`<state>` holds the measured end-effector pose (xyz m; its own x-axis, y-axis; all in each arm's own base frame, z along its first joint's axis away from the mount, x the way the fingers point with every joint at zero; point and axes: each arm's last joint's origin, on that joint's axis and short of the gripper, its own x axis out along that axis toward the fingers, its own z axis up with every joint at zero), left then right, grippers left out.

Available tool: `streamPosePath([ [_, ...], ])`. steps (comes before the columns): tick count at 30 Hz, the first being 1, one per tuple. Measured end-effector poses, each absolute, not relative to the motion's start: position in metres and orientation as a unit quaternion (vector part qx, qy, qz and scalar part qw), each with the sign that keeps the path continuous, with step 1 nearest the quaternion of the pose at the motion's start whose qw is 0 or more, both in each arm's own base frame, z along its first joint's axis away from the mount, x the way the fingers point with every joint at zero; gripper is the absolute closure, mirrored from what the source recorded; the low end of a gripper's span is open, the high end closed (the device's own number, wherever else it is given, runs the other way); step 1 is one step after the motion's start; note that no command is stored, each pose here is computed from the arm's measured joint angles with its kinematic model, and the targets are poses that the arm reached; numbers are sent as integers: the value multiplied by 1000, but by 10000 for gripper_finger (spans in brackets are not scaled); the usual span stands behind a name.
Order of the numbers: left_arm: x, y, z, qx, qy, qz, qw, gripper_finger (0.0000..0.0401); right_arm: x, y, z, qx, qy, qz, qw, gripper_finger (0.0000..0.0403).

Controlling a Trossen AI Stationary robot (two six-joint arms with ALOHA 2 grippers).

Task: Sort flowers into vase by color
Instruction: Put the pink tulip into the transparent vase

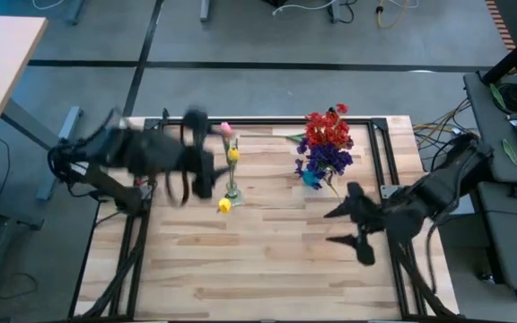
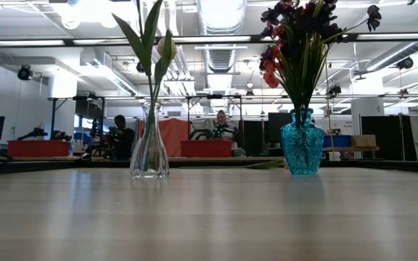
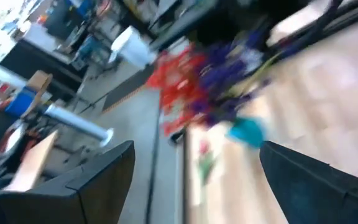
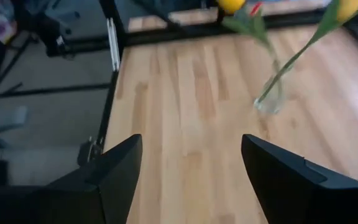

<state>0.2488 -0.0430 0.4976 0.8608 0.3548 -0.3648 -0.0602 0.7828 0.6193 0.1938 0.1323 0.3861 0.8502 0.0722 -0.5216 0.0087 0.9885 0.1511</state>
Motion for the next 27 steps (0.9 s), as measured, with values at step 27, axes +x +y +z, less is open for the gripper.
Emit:
streamPosePath([
  [27, 231, 285, 398, 50, 329, 19, 943, 82, 178, 105, 391, -30, 239, -82, 967, 156],
])
